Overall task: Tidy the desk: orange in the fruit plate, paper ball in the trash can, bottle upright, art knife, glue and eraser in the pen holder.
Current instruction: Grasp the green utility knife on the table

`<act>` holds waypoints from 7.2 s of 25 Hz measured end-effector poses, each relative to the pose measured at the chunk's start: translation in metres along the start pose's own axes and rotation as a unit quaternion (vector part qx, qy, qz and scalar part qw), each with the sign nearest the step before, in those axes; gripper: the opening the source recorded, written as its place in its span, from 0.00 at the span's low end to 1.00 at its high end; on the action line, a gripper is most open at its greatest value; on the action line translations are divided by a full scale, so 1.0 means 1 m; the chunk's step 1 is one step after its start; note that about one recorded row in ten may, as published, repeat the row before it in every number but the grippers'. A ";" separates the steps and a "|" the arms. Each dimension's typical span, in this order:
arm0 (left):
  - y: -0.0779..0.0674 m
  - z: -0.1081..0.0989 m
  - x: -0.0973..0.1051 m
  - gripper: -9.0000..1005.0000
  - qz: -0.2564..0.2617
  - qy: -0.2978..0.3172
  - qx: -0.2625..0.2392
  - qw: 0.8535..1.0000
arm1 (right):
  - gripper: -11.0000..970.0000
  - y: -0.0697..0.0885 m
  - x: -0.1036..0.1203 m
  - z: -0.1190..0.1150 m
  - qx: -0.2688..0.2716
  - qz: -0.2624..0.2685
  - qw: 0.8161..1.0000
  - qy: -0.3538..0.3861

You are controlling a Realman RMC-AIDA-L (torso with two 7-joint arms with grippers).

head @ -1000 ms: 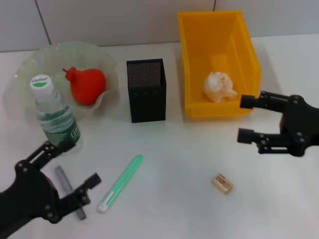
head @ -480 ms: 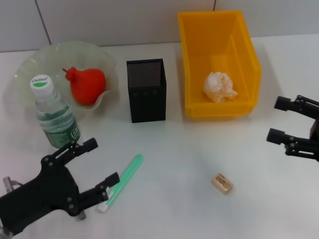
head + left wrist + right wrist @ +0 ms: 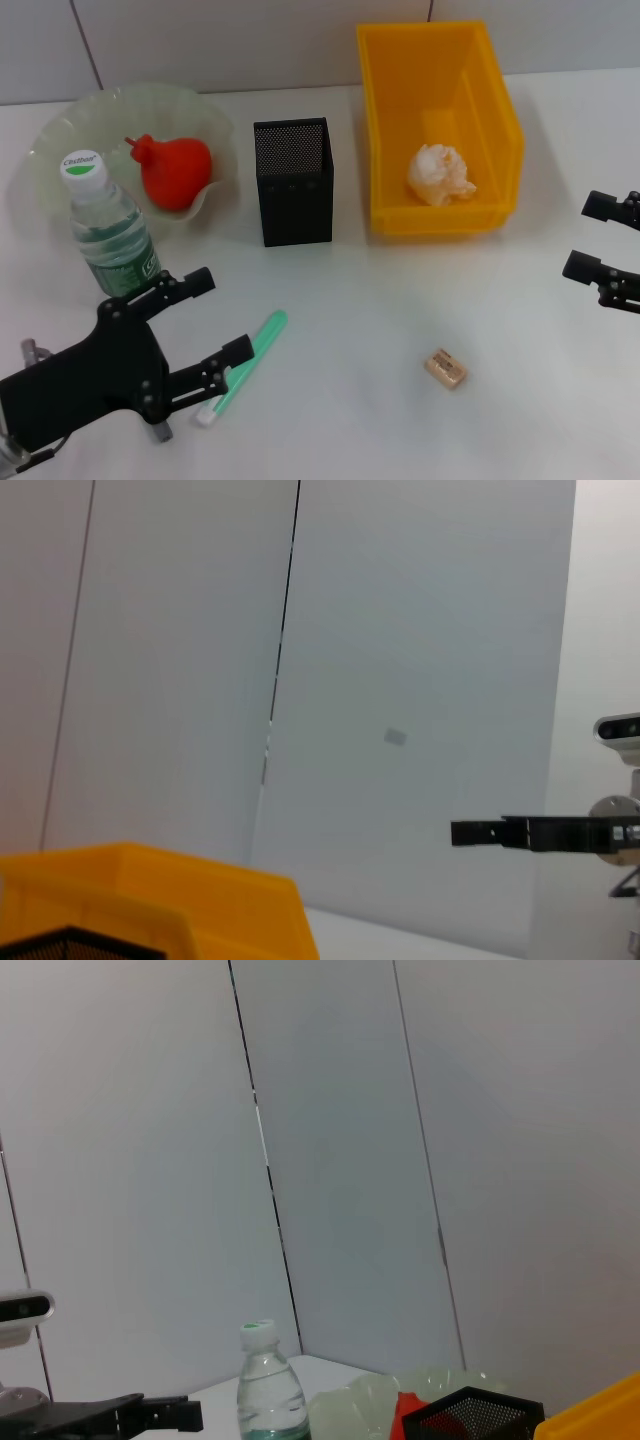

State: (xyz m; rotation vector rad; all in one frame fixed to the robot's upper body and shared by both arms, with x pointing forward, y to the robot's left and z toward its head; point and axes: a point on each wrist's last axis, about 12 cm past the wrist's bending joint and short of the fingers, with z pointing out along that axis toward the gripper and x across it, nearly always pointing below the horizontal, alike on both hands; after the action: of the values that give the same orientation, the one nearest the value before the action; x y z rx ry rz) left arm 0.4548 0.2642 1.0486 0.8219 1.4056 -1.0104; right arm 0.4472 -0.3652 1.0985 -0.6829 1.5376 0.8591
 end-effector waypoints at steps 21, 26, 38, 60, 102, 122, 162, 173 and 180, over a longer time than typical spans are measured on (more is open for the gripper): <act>-0.015 0.099 -0.111 0.80 -0.019 0.301 -0.111 0.947 | 0.87 -0.002 0.004 0.002 0.002 0.004 1.000 0.013; -0.010 0.115 -0.126 0.80 -0.045 0.366 -0.147 0.918 | 0.87 -0.002 0.004 0.001 0.002 0.004 1.000 0.016; -0.009 0.142 -0.145 0.80 -0.027 0.477 -0.161 0.863 | 0.87 -0.004 0.004 0.003 -0.004 0.004 1.000 0.025; -0.007 0.156 -0.115 0.80 -0.016 0.557 -0.138 0.819 | 0.87 0.002 0.012 0.007 -0.010 0.024 0.999 0.021; -0.003 0.153 -0.079 0.68 -0.034 0.619 -0.123 0.775 | 0.87 0.008 0.020 0.005 -0.010 0.026 0.999 0.021; 0.009 0.172 -0.082 0.60 -0.016 0.597 -0.132 0.791 | 0.87 0.008 0.019 0.005 -0.013 0.026 0.999 0.020; 0.012 0.179 -0.070 0.38 0.000 0.602 -0.126 0.789 | 0.87 0.010 0.020 0.005 -0.014 0.028 0.999 0.019; 0.012 0.177 -0.066 0.35 -0.010 0.608 -0.124 0.784 | 0.87 0.011 0.021 0.005 -0.015 0.030 0.999 0.018; 0.012 0.178 -0.066 0.35 -0.008 0.609 -0.123 0.783 | 0.87 0.012 0.021 0.005 -0.016 0.031 0.999 0.017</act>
State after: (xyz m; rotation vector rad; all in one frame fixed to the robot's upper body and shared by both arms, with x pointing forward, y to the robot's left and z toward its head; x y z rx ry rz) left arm 0.5408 0.1102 1.1184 1.3461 2.5550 -0.1607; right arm 0.4371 -0.3538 1.0789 -0.6785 1.5868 0.9240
